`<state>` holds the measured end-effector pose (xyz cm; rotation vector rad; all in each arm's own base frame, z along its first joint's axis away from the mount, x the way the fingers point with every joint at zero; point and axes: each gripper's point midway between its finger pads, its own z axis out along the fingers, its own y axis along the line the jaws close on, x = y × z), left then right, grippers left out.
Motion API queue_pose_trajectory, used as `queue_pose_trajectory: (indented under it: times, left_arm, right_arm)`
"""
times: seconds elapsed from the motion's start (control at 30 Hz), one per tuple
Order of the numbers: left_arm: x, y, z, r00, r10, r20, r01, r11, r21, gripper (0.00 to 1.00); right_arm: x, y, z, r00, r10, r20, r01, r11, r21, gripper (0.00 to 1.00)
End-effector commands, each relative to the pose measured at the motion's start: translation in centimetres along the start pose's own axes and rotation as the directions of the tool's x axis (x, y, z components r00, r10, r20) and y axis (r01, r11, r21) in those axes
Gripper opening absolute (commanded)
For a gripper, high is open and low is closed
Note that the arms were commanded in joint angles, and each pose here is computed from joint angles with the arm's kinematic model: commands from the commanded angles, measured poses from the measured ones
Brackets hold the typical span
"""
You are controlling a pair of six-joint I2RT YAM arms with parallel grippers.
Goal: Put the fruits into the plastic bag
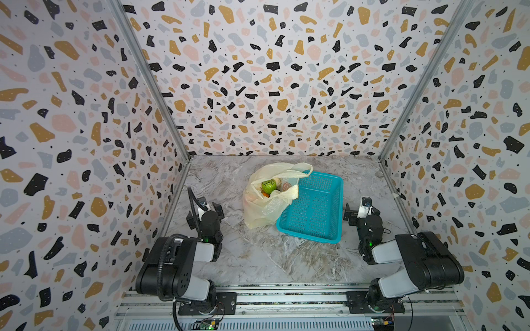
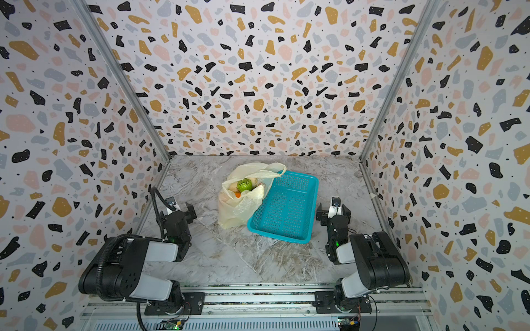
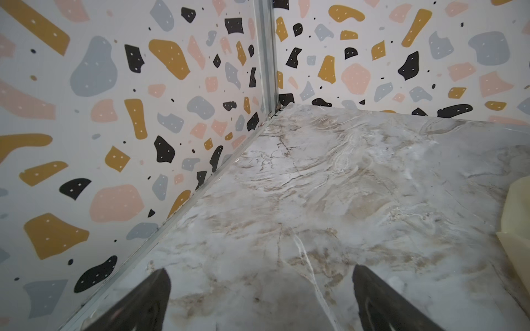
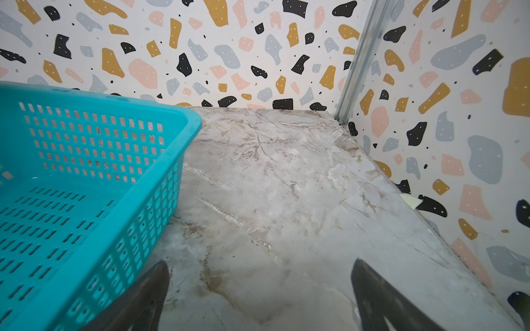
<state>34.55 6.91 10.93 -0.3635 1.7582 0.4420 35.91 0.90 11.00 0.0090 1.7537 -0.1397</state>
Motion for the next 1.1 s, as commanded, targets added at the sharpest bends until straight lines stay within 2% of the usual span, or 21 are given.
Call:
queue_pose_trajectory:
  times: [0.0, 0.3, 0.9, 1.07]
  left_arm:
    - [-2.5, -0.5, -0.2, 0.995, -0.016, 0.097, 0.012, 0.999, 0.035, 0.99]
    - [-2.6, -0.5, -0.1, 0.995, -0.020, 0.101, 0.017, 0.999, 0.036, 0.99]
    - [-2.5, -0.6, 0.1, 0.995, -0.022, 0.094, 0.017, 0.999, 0.051, 0.99]
    - [-2.5, -0.6, 0.2, 0.996, -0.021, 0.092, 0.016, 0.998, 0.053, 1.00]
  right_arm:
    - [-1.6, -0.1, -0.1, 0.999, -0.001, 0.053, 0.000, 1.000, 0.012, 0.99]
    - [-1.7, -0.1, -0.1, 0.998, -0.003, 0.061, 0.002, 1.000, 0.017, 0.99]
    - [-1.3, 0.0, 1.0, 0.999, 0.017, 0.028, -0.015, 0.998, -0.064, 0.99]
    - [-1.5, -0.1, 0.4, 0.998, 0.031, 0.049, -0.026, 0.996, -0.089, 0.99]
